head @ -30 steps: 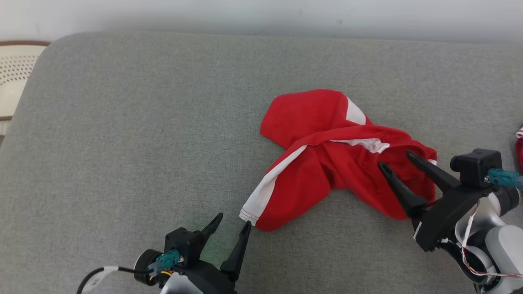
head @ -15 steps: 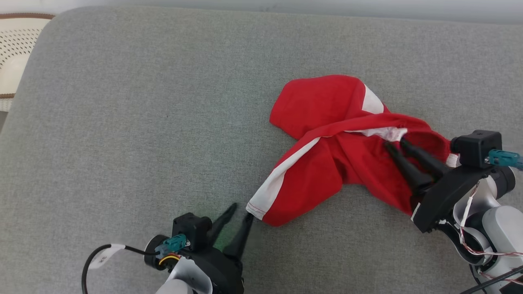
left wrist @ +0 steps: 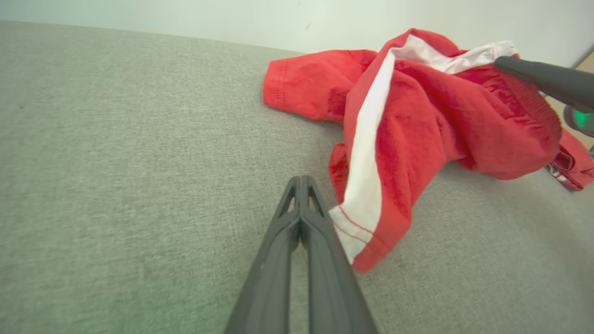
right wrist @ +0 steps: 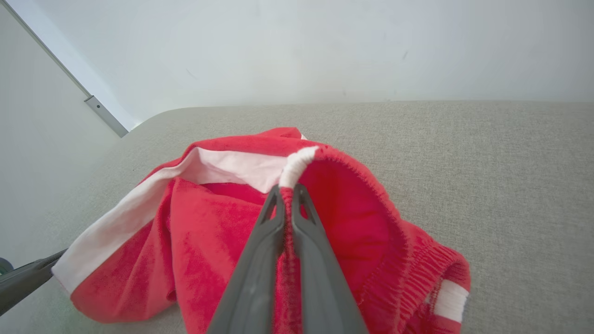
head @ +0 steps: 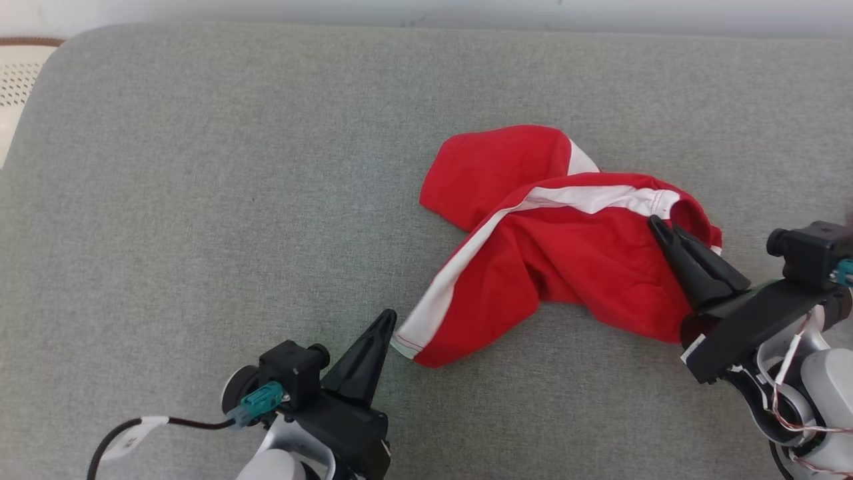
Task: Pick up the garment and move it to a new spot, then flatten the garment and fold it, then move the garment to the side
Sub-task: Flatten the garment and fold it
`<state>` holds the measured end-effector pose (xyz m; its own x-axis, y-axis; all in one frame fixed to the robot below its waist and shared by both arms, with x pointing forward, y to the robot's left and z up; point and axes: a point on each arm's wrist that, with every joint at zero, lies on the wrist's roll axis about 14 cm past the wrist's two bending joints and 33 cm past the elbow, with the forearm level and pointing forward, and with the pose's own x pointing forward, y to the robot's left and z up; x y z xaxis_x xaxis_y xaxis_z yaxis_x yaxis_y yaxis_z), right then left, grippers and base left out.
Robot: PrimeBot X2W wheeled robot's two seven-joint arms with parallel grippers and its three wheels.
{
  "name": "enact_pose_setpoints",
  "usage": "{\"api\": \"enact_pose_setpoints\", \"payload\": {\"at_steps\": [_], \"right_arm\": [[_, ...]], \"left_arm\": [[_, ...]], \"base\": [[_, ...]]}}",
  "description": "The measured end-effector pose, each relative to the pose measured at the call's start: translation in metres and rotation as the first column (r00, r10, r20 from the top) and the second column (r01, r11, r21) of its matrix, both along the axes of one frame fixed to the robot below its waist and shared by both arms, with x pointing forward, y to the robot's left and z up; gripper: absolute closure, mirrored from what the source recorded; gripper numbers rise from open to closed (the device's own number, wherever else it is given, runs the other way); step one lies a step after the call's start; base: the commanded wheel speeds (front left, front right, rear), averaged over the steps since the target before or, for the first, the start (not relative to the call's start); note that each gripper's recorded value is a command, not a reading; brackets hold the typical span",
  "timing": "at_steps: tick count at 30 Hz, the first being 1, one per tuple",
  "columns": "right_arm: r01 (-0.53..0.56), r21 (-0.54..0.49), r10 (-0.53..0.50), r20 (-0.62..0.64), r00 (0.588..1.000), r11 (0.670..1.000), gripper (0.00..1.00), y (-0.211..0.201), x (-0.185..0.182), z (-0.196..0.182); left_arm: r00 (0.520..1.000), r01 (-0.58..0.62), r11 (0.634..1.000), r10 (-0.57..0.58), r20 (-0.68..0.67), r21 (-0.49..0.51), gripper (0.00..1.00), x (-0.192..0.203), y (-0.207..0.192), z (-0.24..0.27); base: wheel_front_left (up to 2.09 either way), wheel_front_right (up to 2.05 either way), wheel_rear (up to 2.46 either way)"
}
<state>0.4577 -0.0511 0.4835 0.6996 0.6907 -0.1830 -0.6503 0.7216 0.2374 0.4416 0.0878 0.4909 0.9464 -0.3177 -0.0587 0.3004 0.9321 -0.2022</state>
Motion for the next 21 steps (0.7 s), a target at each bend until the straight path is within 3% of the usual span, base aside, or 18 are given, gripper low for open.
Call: {"api": "enact_pose_setpoints", "payload": {"at_steps": [10,11,15,21], "right_arm": [[0.053,0.075,-0.056,0.036,0.998,0.996,1.00,-0.007,-0.016,0.021],[0.058,0.086,-0.061,0.033,0.998,0.995,1.00,-0.005,-0.026,0.023],[0.068,0.090,-0.072,0.038,0.997,0.994,1.00,-0.006,-0.035,0.025],[0.082,0.094,-0.085,0.038,0.996,0.992,1.00,-0.005,-0.051,0.025]], "left_arm": [[0.984,-0.138,0.990,0.135,0.118,0.018,1.00,-0.005,0.035,0.039],[0.962,-0.221,0.975,0.219,0.166,-0.006,0.00,-0.009,0.054,0.054],[0.920,-0.296,0.954,0.297,0.256,-0.046,0.00,-0.017,0.074,0.078],[0.877,-0.325,0.944,0.321,0.357,-0.048,0.00,-0.036,0.090,0.102]], "base": [[0.00,0.00,0.00],[0.00,0.00,0.00],[0.00,0.00,0.00],[0.00,0.00,0.00]]}}
